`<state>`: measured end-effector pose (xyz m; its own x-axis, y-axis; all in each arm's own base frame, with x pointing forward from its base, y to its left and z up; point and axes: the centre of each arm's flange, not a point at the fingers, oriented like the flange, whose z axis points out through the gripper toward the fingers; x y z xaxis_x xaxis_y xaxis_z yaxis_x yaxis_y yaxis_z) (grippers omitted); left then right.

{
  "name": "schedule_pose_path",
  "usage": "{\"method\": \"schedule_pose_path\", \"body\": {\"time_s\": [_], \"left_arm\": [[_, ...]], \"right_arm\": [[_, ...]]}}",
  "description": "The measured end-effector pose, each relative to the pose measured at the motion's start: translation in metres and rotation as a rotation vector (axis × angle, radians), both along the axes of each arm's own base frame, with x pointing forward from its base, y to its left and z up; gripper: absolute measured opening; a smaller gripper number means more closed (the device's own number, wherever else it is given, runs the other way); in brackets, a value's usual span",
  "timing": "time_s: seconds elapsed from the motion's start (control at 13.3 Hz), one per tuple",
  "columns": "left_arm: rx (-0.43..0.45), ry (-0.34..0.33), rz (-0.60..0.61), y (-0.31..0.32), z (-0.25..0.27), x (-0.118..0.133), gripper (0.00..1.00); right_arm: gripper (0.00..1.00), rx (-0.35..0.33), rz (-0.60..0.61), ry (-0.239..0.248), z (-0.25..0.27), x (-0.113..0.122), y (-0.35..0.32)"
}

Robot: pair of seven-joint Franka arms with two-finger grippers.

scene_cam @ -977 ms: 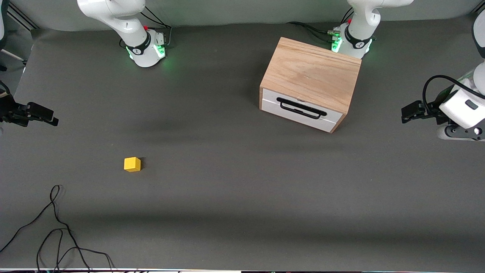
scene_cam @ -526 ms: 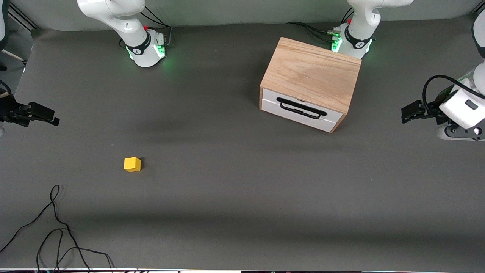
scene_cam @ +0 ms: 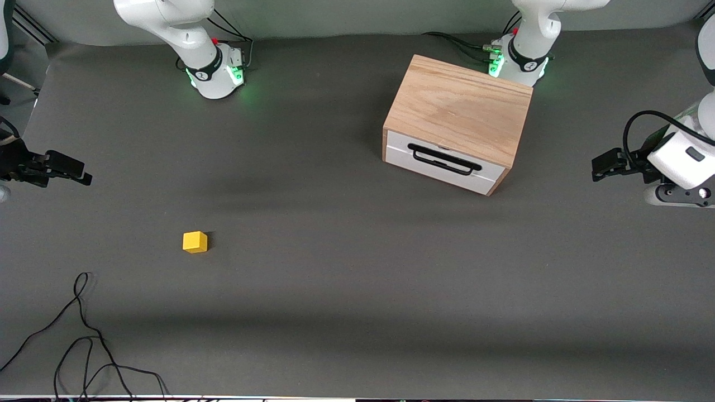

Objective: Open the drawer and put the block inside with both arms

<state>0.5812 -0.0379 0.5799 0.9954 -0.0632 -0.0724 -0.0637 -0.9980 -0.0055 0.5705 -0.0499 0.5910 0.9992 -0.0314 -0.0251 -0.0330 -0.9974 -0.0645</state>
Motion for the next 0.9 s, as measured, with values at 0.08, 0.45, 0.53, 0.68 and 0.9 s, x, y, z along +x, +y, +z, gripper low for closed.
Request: {"method": "schedule_pose_path", "body": {"time_s": [0.08,0.45,0.53,0.68,0.9], "left_arm": [[0.0,0.0,0.0,0.0,0.0,0.0,1.0],[0.0,0.0,0.0,0.0,0.0,0.0,1.0],[0.0,0.0,0.0,0.0,0.0,0.0,1.0],[-0.002,0.0,0.007,-0.004,0.0,0.0,1.0],[0.003,-0.001,0.073,-0.041,0.0,-0.004,1.0]], "right_arm": [[1.0,0.002,-0.014,0.0,0.0,0.001,0.005],[1.0,-0.01,-0.021,-0.002,0.003,0.004,0.051],[1.0,-0.011,-0.023,-0.001,0.002,0.005,0.05],[1.0,-0.011,-0.013,-0.008,0.005,0.006,0.056],[1.0,-0.011,-0.008,-0.011,0.006,0.007,0.063]]}}
